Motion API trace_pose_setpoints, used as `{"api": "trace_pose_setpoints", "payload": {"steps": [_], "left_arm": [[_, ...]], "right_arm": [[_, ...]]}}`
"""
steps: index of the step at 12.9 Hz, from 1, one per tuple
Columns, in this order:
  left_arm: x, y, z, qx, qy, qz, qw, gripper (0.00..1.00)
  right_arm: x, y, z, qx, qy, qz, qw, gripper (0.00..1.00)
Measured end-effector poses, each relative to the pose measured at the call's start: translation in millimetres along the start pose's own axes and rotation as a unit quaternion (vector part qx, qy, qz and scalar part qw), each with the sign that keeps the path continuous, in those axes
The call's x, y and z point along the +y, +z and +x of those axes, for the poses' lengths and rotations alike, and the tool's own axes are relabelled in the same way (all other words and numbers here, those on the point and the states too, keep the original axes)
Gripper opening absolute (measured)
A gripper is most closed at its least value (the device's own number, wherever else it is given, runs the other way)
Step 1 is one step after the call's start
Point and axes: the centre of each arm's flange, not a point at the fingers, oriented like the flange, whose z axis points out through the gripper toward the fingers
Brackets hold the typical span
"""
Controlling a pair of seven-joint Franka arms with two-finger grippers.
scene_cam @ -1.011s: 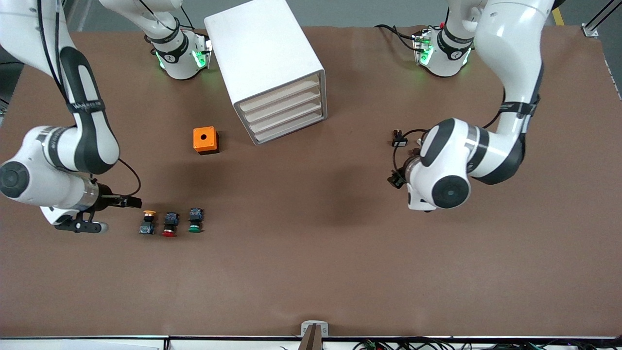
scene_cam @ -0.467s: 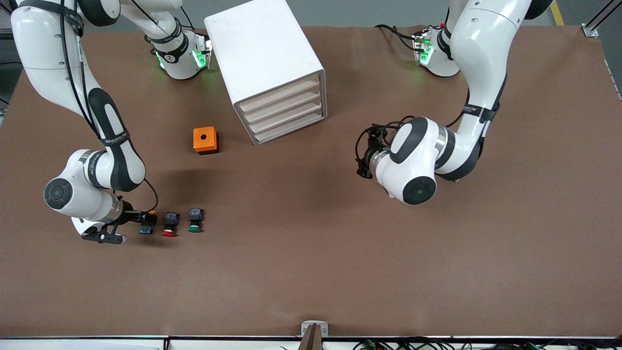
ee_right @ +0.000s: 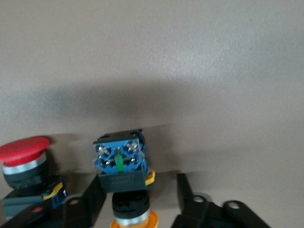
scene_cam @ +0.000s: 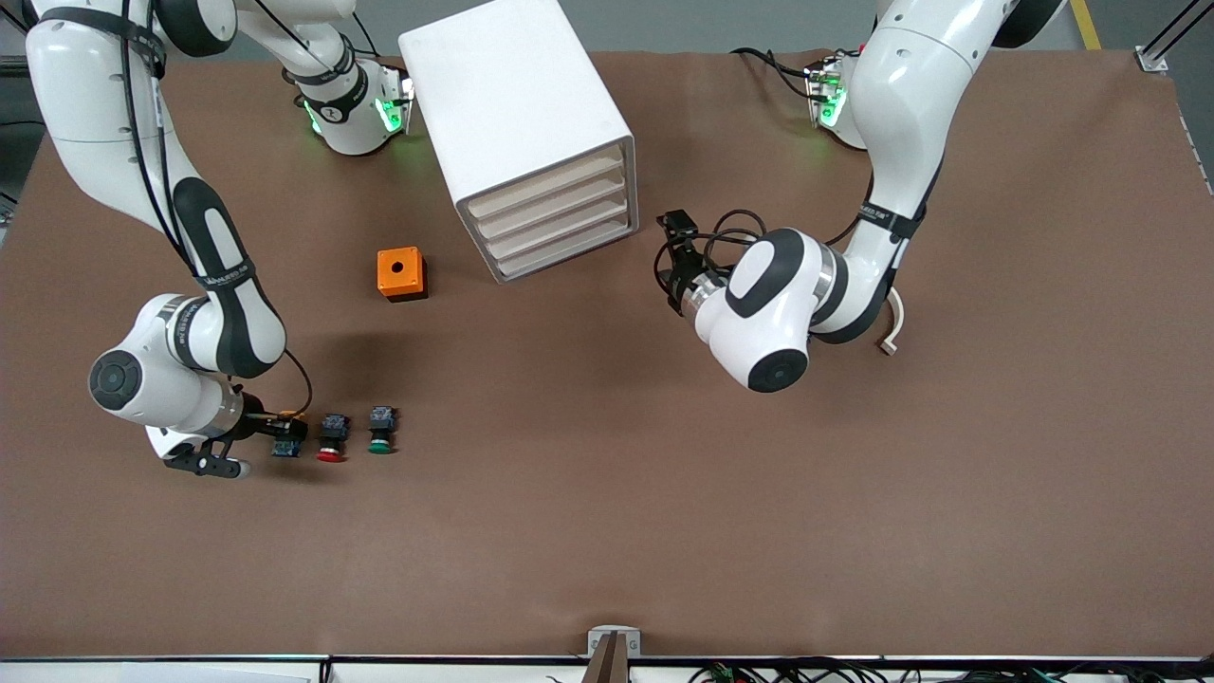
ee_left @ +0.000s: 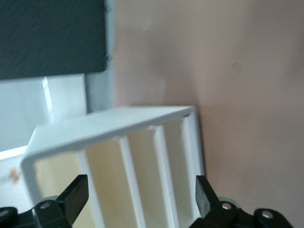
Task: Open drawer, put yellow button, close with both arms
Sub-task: 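Grasp the drawer handle with the left gripper while the right gripper grasps the yellow button, then pull the drawer open with the left gripper while the right gripper lifts the button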
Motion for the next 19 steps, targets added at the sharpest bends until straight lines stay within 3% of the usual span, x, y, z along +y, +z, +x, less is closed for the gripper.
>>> {"api": "trace_pose_setpoints", "payload": {"steps": [2,3,5,8,10,13,16,18,19], "left_arm": [[6.4,6.5,-5.3,-0.033,-0.052,0.041,0.997,0.97],[10.5,10.4,-6.6,-0.041,-0.070,0.056,0.995,0.96],[17.9,21.9,-10.8,-0.055,-0.085,0.086,0.991,0.80],[7.7,47.3,-27.0,-0.050,-0.089,0.114,0.988,0.76],[-5.0,67.5,-39.9,-0.039,-0.085,0.122,0.988,0.74],[-18.7,92.8,-52.0,-0.018,-0.077,0.125,0.989,0.67],[-28.0,120.7,-61.2,0.004,-0.072,0.129,0.989,0.63],[-36.0,132.9,-67.7,0.006,-0.068,0.139,0.988,0.58],[-37.4,134.5,-69.2,0.004,-0.067,0.142,0.988,0.50]], "right_arm": [[-1.8,-8.0,4.5,-0.008,-0.001,0.001,1.000,0.36],[-2.4,-11.4,6.5,-0.009,-0.002,0.002,1.000,0.33],[-4.4,-18.4,9.9,-0.017,-0.003,0.003,1.000,0.33],[-7.2,-31.4,15.0,-0.030,-0.006,0.005,1.000,0.33],[-7.4,-39.1,16.9,-0.029,-0.011,0.006,0.999,0.33],[-8.5,-55.8,12.5,-0.048,-0.021,0.009,0.999,0.33],[-18.3,-84.5,4.4,-0.069,0.015,0.012,0.997,0.33],[-35.3,-107.5,-4.0,-0.083,0.053,0.010,0.995,0.33],[-44.8,-119.8,-9.3,-0.090,0.071,0.008,0.993,0.33]]}}
